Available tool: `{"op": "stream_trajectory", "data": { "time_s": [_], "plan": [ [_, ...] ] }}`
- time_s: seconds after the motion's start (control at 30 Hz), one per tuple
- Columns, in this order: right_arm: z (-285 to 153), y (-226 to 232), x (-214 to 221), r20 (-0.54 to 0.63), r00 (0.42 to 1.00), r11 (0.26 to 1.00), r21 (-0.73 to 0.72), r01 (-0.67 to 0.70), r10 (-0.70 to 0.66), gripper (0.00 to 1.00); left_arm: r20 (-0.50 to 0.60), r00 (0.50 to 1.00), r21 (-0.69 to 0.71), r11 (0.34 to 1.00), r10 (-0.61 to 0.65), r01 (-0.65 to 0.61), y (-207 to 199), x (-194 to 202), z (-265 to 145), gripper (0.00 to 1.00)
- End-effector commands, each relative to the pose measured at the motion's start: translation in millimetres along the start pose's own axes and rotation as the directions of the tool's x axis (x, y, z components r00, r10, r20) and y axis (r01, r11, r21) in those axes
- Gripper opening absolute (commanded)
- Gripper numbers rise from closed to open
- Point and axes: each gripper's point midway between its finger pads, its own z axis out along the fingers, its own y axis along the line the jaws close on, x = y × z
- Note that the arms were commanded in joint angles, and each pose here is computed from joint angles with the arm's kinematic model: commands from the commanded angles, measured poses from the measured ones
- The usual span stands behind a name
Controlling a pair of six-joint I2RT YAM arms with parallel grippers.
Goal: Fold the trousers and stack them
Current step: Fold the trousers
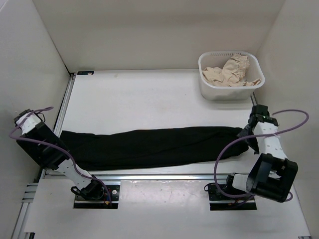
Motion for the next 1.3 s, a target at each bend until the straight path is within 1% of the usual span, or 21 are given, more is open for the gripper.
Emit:
{"op": "stream_trajectory", "data": {
  "time_s": [0.0,0.03,0.07,0.13,0.27,0.3,0.37,0.4,0.43,0.5,0.53,0.57,0.67,0.77,0.83,0.9,1.03,1.13,1.2,1.23,1.27],
  "plan": [
    [-43,20,-30,0.190,0.979,0.997,-0.001,0.076,-0.074,0.82,0.170,0.985,0.028,1.000,-0.016,0.012,-6,-18,-45,0.66],
    [-51,11,-35,0.238,0.965,0.993,0.077,0.091,-0.107,0.82,0.178,0.984,0.027,0.999,0.013,-0.018,-15,-19,-47,0.67],
    [-68,26,-38,0.293,0.944,0.989,0.065,0.135,-0.149,0.80,0.192,0.981,0.015,0.999,0.024,-0.028,-16,-20,-51,0.67],
    [-79,39,-38,0.340,0.925,0.986,0.060,0.157,-0.169,0.76,0.201,0.978,0.004,0.998,0.058,-0.060,-24,-20,-54,0.67],
    [-84,107,-9,0.343,0.899,0.939,-0.113,0.326,-0.271,0.59,0.214,0.971,-0.019,0.995,0.103,-0.101,-34,-24,-60,0.62],
    [-76,117,-1,0.316,0.899,0.928,-0.112,0.354,-0.305,0.49,0.216,0.970,-0.020,0.994,0.111,-0.110,-36,-24,-61,0.61],
    [-66,134,17,0.246,0.915,0.917,-0.161,0.364,-0.320,0.37,0.201,0.968,-0.010,0.988,0.152,-0.153,-50,-19,-57,0.58],
    [-52,138,26,0.193,0.919,0.917,-0.144,0.373,-0.344,0.30,0.179,0.969,-0.012,0.985,0.171,-0.172,-54,-14,-51,0.53],
    [-42,137,33,0.151,0.924,0.919,-0.134,0.371,-0.351,0.18,0.153,0.970,-0.003,0.982,0.188,-0.190,-59,-9,-44,0.50],
    [-20,133,46,0.056,0.930,0.924,-0.107,0.368,-0.364,0.09,0.112,0.971,-0.006,0.977,0.213,-0.214,-66,0,-25,0.42],
    [-14,131,53,0.013,0.929,0.923,-0.109,0.368,-0.369,0.02,0.100,0.971,-0.006,0.976,0.216,-0.217,-67,2,-18,0.35],
    [-4,127,54,-0.021,0.939,0.935,-0.101,0.339,-0.343,0.01,0.082,0.969,-0.007,0.973,0.232,-0.232,-73,4,-8,0.34],
    [17,122,43,-0.068,0.958,0.958,-0.083,0.274,-0.280,0.00,0.090,0.960,0.016,0.964,0.263,-0.266,-91,-1,2,0.29],
    [29,119,16,-0.065,0.974,0.975,-0.073,0.210,-0.215,0.00,0.149,0.939,0.105,0.940,0.309,-0.326,-127,-9,-14,0.29],
    [37,121,-1,-0.050,0.979,0.979,-0.061,0.195,-0.199,0.00,0.178,0.920,0.100,0.924,0.349,-0.370,-144,-13,-15,0.29],
    [41,132,-16,-0.031,0.973,0.972,-0.072,0.224,-0.227,0.00,0.145,0.906,0.083,0.907,0.398,-0.412,-156,-7,-5,0.29],
    [46,145,-48,-0.010,0.972,0.970,-0.076,0.232,-0.233,0.02,0.214,0.883,0.089,0.892,0.418,-0.444,-181,-25,-9,0.29],
    [45,149,-77,0.018,0.979,0.976,-0.083,0.202,-0.201,0.06,0.225,0.876,0.098,0.884,0.427,-0.457,-196,-37,-9,0.29],
    [35,156,-84,-0.003,0.977,0.966,-0.149,0.212,-0.214,0.20,0.234,0.871,0.097,0.881,0.433,-0.464,-202,-43,-10,0.29],
    [21,155,-86,0.003,0.978,0.963,-0.173,0.207,-0.210,0.31,0.253,0.868,0.098,0.882,0.426,-0.461,-204,-49,-17,0.29],
    [11,157,-89,0.022,0.975,0.955,-0.201,0.219,-0.219,0.45,0.252,0.869,0.098,0.882,0.427,-0.462,-203,-50,-21,0.33]
  ]
}}
